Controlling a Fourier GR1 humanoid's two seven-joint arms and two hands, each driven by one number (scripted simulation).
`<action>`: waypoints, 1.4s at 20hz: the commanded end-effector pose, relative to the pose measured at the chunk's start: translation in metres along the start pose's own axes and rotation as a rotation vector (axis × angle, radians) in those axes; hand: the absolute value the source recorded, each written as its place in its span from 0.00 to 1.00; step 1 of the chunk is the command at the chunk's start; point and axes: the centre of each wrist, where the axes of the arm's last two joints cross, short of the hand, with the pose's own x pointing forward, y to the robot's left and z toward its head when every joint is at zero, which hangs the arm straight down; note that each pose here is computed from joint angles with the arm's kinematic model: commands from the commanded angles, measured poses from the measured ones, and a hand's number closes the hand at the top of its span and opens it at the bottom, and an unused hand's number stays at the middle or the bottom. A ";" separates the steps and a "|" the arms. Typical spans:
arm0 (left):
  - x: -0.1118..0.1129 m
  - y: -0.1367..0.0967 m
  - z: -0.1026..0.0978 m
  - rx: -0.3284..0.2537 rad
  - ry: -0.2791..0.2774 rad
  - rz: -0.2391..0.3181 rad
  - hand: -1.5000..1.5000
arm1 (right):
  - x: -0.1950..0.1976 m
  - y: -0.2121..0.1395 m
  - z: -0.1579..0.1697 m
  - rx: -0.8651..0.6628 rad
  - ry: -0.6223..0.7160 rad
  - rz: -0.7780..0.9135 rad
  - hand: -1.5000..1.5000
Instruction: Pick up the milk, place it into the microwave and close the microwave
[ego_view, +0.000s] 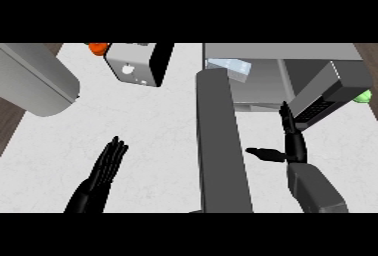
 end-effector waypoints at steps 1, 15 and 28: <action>-0.011 -0.002 0.000 0.001 0.011 0.037 0.00 | -0.013 0.000 0.030 0.000 -0.032 -0.172 0.00; -0.022 -0.023 -0.016 -0.253 0.154 -0.106 1.00 | -0.012 -0.029 0.072 0.018 -0.114 -0.329 0.00; -0.062 -0.094 -0.031 -0.555 0.182 -0.177 1.00 | 0.050 -0.111 0.123 0.021 -0.146 -0.287 0.00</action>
